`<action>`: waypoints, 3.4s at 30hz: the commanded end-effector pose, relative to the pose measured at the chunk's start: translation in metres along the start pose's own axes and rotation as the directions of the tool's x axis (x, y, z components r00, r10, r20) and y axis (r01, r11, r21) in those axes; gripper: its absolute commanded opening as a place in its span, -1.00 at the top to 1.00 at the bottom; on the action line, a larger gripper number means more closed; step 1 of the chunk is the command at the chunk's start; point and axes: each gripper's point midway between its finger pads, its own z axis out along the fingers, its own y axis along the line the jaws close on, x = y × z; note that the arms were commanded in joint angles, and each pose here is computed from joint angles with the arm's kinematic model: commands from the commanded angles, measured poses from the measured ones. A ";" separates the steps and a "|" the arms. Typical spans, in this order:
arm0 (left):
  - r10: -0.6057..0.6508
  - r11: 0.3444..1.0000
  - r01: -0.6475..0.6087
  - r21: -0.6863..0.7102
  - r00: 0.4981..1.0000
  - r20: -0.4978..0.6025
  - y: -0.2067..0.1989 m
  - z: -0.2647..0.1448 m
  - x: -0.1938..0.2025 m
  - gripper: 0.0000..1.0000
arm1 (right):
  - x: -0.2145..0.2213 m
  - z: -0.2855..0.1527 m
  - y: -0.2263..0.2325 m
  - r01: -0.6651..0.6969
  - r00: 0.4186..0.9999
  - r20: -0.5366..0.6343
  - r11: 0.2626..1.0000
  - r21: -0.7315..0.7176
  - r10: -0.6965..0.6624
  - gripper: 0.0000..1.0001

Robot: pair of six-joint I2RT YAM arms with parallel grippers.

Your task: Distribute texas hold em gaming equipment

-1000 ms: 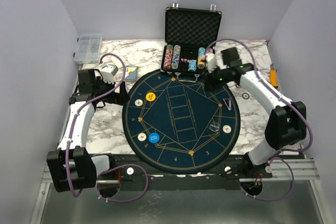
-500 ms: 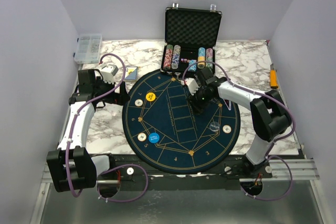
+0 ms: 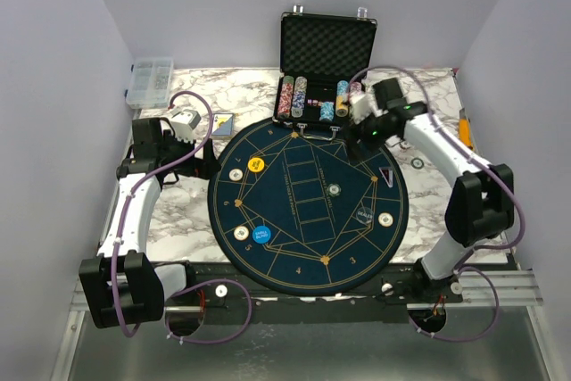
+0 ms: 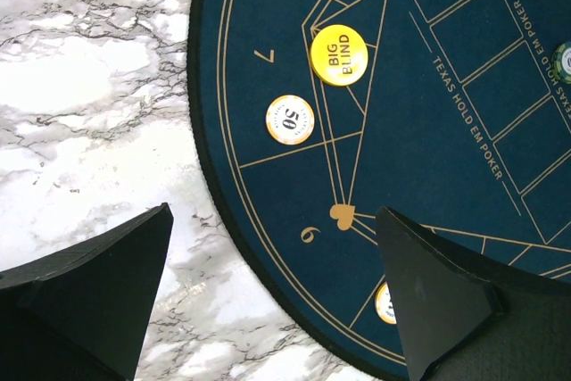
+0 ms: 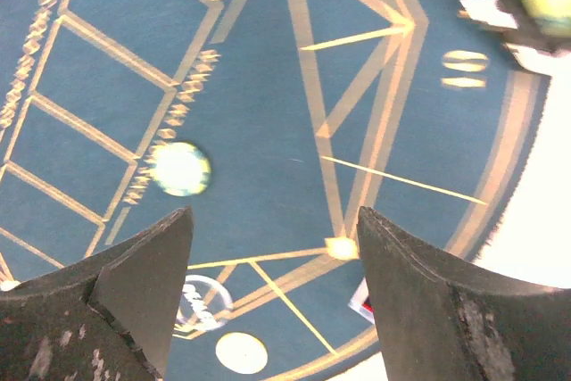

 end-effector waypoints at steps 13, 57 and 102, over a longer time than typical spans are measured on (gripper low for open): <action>0.037 0.999 -0.037 -0.003 0.999 0.023 -0.004 -0.007 -0.007 -0.97 | 0.124 -0.068 -0.166 -0.225 0.907 -0.291 0.935 0.274 0.304 -0.28; 0.027 1.000 -0.027 0.001 0.999 0.022 -0.003 -0.006 -0.012 -0.97 | 0.201 0.006 -0.178 -0.299 0.816 -0.441 0.925 0.233 0.374 0.28; 0.028 1.000 -0.028 -0.013 0.999 0.016 -0.003 -0.008 -0.007 -0.97 | 0.167 -0.048 0.057 0.078 0.878 -0.463 0.991 -0.108 -0.120 0.36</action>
